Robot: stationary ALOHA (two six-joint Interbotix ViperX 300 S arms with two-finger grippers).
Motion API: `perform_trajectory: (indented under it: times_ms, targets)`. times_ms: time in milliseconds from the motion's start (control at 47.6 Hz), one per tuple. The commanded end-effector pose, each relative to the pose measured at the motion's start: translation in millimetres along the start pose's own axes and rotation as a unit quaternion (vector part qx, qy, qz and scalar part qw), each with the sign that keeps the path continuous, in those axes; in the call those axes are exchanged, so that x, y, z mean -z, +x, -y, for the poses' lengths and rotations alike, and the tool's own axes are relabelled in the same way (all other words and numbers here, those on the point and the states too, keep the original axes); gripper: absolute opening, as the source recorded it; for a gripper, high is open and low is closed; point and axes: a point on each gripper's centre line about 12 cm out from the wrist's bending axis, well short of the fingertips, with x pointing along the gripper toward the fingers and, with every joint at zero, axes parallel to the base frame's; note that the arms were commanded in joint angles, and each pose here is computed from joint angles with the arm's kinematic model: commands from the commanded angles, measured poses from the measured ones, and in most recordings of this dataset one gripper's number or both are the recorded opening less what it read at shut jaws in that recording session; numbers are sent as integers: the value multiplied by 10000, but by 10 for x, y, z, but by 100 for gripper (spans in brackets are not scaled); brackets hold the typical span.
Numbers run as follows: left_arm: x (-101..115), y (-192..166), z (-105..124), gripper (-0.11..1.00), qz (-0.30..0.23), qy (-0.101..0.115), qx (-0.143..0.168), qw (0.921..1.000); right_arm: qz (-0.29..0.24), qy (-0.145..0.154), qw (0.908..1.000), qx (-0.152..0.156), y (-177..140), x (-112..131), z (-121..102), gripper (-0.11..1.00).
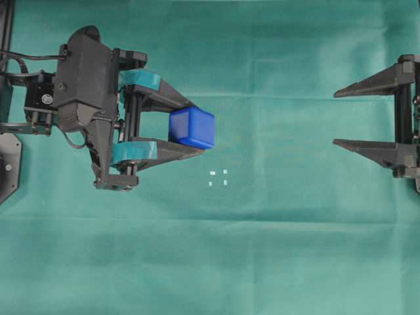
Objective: Handover the blue block to the right arm after grasping it with the left arm, then place it in the designated position.
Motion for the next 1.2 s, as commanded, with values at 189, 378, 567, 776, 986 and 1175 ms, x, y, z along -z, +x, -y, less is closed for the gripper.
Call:
perform_trajectory:
  times_ms: [189,378,567,776,986,1175]
  targets:
    - [-87,-41,2,47,146,-15,4,9999,241,-320,9992,-50,34,-215,-19,94]
    - [-94,-42,2,47,153,-23,5,9999,202,-664,9976,-62,38,-266,-26,94]
    - [-87,-41,-4,47,146,-25,-3,9999,246,-1595,9869,-71,42,-405,-40,93]
    - [-91,-46,-3,47,153,-33,-2,9999,374,-3351,9414,-110,43,-489,-71,93]
    - [-91,-46,-3,47,153,-33,-2,9999,416,-4961,8671,-165,45,-479,-99,93]
    - [-91,-46,-3,47,153,-33,-2,9999,339,-5580,8290,-180,49,-450,-96,93]
